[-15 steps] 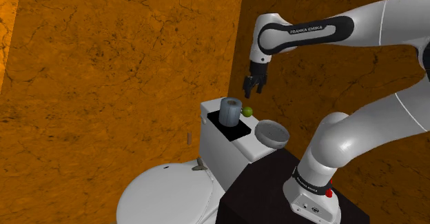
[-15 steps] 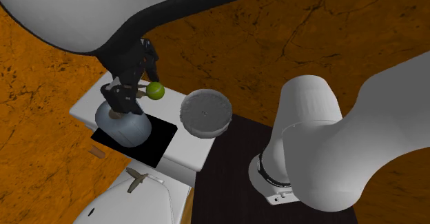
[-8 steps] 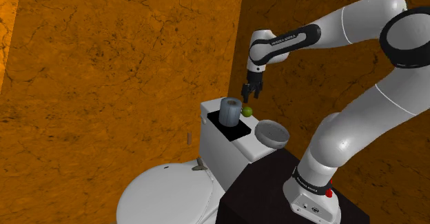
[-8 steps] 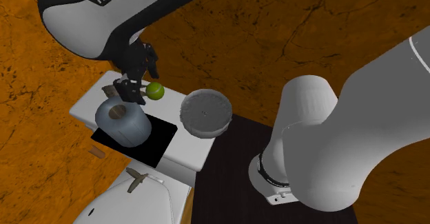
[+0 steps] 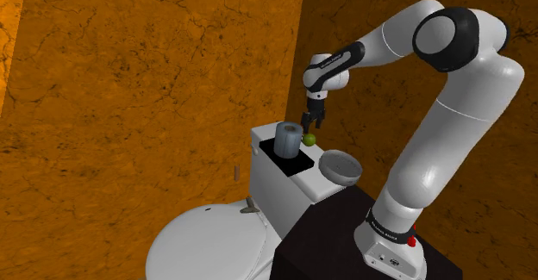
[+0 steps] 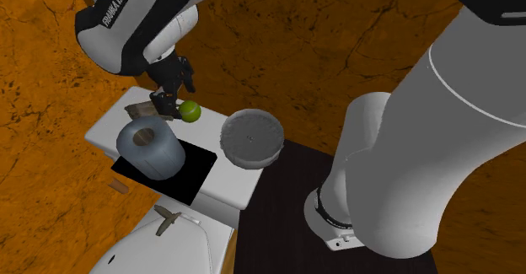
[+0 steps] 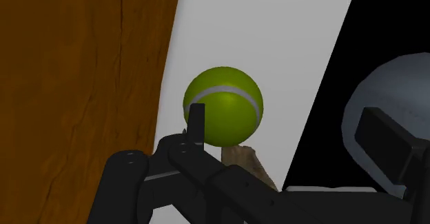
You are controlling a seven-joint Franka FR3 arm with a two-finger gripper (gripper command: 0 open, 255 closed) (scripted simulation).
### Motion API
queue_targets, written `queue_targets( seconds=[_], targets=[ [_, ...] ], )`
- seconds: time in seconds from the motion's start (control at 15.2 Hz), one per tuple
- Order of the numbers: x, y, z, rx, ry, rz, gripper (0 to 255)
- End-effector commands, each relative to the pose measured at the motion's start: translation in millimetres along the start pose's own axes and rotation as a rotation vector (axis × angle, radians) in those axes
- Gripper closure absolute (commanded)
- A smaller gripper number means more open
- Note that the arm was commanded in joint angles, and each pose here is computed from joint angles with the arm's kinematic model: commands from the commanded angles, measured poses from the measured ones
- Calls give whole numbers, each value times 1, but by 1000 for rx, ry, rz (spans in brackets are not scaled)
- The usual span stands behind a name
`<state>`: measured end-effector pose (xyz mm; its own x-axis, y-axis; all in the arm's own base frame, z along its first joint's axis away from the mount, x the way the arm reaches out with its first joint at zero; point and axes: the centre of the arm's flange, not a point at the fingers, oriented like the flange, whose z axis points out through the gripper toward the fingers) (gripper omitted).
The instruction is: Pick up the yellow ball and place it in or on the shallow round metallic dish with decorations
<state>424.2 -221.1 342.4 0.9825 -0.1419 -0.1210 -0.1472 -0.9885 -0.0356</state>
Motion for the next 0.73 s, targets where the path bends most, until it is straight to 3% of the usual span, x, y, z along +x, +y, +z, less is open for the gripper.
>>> queue_targets(
  seconds=[0.0, 0.66],
  targets=[
    [11, 20, 17, 0, -8, -2, 0],
    [16, 27, 64, 1, -11, -2, 0]
  ],
)
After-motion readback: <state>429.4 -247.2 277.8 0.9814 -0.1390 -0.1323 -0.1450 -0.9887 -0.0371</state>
